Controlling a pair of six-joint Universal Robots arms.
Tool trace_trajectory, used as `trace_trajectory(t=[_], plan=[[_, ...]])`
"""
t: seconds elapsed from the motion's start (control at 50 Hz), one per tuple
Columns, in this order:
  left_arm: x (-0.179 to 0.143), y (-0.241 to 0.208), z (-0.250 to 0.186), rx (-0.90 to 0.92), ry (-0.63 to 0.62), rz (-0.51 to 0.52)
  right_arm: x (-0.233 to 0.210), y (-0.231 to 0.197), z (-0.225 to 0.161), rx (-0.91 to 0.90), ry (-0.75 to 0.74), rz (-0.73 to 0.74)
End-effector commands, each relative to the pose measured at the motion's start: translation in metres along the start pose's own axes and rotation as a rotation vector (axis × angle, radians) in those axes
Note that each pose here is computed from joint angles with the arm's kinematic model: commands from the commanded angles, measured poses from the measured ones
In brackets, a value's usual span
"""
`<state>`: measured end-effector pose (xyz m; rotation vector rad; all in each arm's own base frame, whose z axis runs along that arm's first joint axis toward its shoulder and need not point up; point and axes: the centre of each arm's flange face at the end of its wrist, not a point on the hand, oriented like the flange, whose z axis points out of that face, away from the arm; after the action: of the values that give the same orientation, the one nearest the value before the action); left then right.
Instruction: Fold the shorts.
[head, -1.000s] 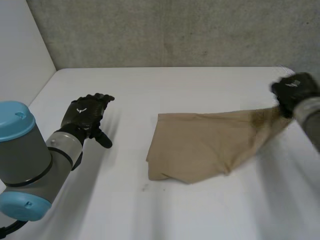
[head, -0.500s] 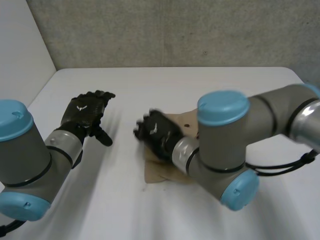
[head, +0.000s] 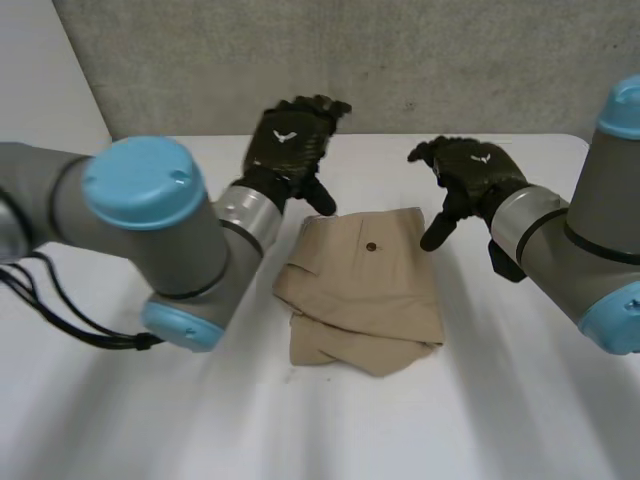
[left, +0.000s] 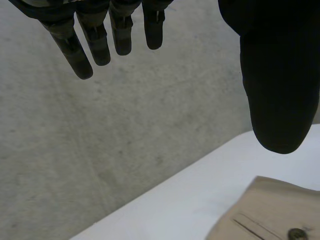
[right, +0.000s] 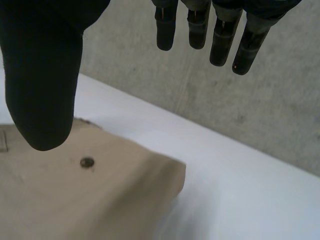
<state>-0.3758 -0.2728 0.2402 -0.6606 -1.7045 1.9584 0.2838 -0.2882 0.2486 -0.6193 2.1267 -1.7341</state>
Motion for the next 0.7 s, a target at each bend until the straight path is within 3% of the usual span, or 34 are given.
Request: trace_trajectory(t=[0.02,0.22,0.5,0.64,0.7], plan=[[0.008,0.049,0.008,-0.121,0.044,-0.001,-0.002,0.037,0.019,-0.109,-0.013,0.001],[0.001,0.108,0.0,-0.355,0.032,0.002,-0.003,0.091,0.041,-0.245,-0.021,-0.009],[-0.007,0.136,-0.019,-0.483,0.021,0.232,0.002,0.121,0.048,-0.32,-0.036,-0.172],[-0.007,0.134,-0.021,-0.492,0.02,0.25,0.002,0.115,0.048,-0.303,-0.035,-0.187],[-0.008,0.119,-0.02,-0.469,0.012,0.245,0.003,0.093,0.044,-0.247,-0.022,-0.192]])
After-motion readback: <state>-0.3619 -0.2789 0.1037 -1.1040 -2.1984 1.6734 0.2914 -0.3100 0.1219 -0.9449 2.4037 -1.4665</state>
